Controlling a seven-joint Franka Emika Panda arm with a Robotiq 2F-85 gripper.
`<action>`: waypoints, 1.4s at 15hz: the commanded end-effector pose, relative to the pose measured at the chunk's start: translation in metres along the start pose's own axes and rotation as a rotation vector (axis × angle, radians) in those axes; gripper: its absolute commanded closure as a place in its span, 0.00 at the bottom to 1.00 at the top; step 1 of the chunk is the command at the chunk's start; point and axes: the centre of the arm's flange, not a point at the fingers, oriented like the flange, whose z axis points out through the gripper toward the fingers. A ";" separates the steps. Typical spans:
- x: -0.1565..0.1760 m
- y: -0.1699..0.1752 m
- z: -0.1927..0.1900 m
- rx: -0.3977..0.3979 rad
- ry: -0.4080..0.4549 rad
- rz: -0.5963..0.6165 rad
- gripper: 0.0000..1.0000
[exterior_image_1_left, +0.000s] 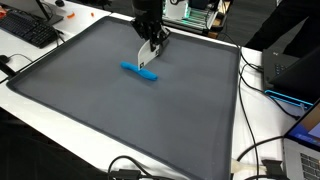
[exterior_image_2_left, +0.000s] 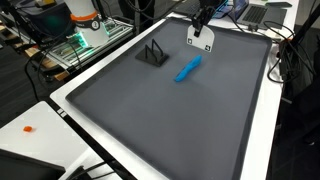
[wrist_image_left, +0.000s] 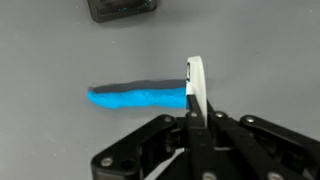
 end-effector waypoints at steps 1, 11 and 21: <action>-0.001 -0.005 0.023 0.019 -0.022 -0.097 0.99; 0.009 -0.014 0.044 0.001 -0.014 -0.205 0.99; 0.022 -0.011 0.050 -0.044 0.024 -0.197 0.99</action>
